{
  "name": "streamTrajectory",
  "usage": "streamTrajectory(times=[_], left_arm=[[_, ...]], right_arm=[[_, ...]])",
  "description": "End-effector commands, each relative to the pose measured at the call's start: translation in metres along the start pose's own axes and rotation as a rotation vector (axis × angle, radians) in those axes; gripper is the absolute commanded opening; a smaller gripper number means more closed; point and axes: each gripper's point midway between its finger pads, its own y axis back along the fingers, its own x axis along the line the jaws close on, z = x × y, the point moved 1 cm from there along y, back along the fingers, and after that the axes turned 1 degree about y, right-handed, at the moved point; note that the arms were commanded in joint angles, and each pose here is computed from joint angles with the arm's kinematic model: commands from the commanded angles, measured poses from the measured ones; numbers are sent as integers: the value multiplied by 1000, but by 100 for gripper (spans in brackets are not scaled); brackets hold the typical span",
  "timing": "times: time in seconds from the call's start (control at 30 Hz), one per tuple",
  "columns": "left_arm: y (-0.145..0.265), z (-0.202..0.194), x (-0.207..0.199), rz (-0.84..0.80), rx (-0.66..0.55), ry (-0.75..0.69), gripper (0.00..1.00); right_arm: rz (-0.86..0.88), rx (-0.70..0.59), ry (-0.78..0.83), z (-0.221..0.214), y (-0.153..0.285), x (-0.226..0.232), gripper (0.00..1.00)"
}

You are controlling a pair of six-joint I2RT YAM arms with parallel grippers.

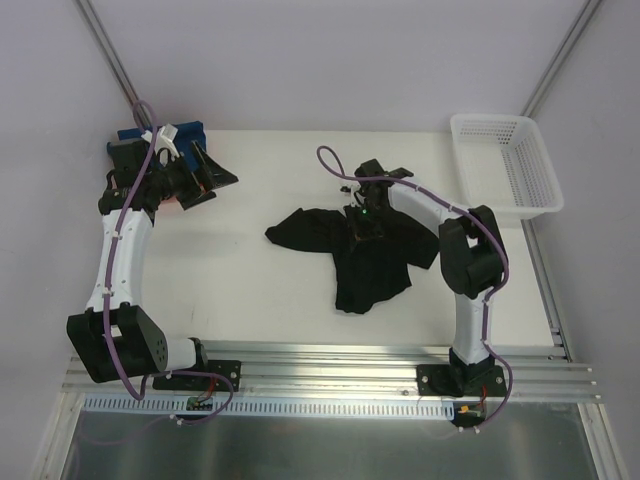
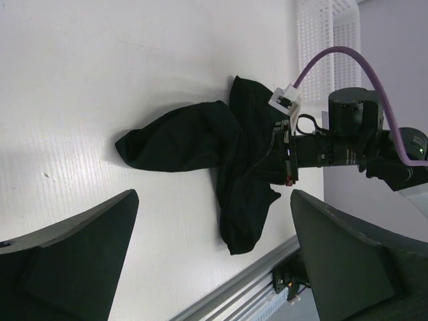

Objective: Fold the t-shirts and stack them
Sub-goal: Flatten the tshirt out

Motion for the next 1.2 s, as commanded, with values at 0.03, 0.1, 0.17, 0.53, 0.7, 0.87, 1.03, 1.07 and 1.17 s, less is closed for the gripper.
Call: streamTrajectory(times=[0.03, 0.1, 0.17, 0.53, 0.7, 0.87, 1.03, 1.07, 1.17], left_arm=[[8, 4, -12, -50, -23, -18, 99], [7, 5, -12, -52, -23, -15, 99], [5, 5, -11, -50, -20, -4, 99], [-6, 13, -11, -86, -6, 31, 99], [-18, 17, -10, -88, 13, 15, 99], [-49, 14, -2, -70, 76, 10, 99], [-96, 4, -10, -93, 185, -14, 99], [-104, 3, -10, -97, 199, -16, 99], [-132, -6, -18, -116, 251, -51, 99]], right_arm=[[-27, -48, 26, 0, 27, 7, 1], [-27, -60, 32, 1, 32, 9, 0], [-46, -88, 42, 4, 43, 9, 0], [-165, -443, 184, 61, 161, 27, 1], [-212, -590, 234, 70, 212, 38, 1], [-288, -697, 292, 70, 259, 43, 1], [-377, -853, 330, 64, 321, 46, 1], [-410, -883, 325, 64, 332, 43, 1], [-502, -983, 330, 62, 372, 34, 1]])
